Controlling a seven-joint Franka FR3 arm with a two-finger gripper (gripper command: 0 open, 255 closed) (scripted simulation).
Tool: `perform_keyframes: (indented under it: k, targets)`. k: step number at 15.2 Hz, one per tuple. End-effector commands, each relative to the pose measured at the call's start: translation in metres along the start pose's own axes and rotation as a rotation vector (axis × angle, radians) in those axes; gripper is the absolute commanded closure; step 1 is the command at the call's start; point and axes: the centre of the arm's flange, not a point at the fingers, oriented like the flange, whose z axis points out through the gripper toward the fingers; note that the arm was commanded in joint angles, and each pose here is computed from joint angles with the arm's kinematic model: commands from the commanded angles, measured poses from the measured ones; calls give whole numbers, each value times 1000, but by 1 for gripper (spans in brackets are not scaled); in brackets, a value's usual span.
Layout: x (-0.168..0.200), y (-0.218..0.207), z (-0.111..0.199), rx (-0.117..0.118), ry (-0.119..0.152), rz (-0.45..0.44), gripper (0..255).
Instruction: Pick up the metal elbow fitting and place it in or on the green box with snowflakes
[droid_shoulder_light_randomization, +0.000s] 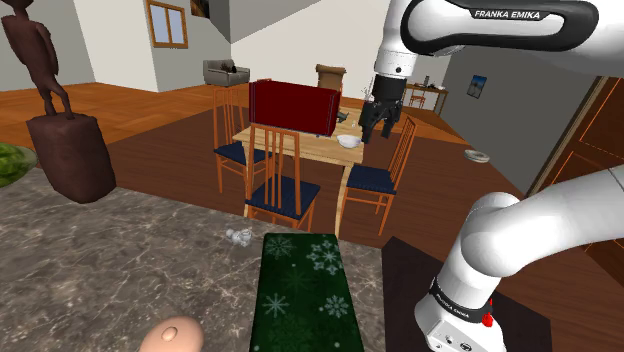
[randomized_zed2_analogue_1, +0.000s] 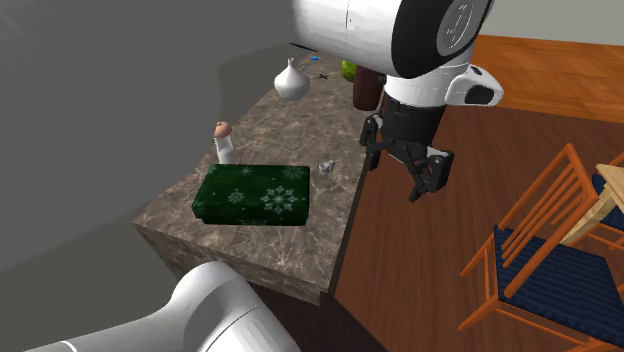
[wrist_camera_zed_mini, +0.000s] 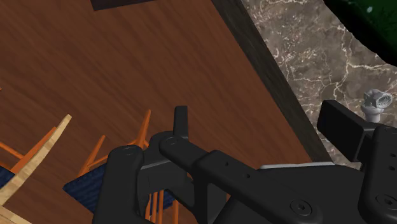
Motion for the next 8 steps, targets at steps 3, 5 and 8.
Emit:
perform_keyframes:
  k: [3,5,8]
  targets:
    - [10,-19,15,5,-9,6,0]
    - [20,-38,29,11,-17,12,0]
    - [36,-67,51,19,-30,22,0]
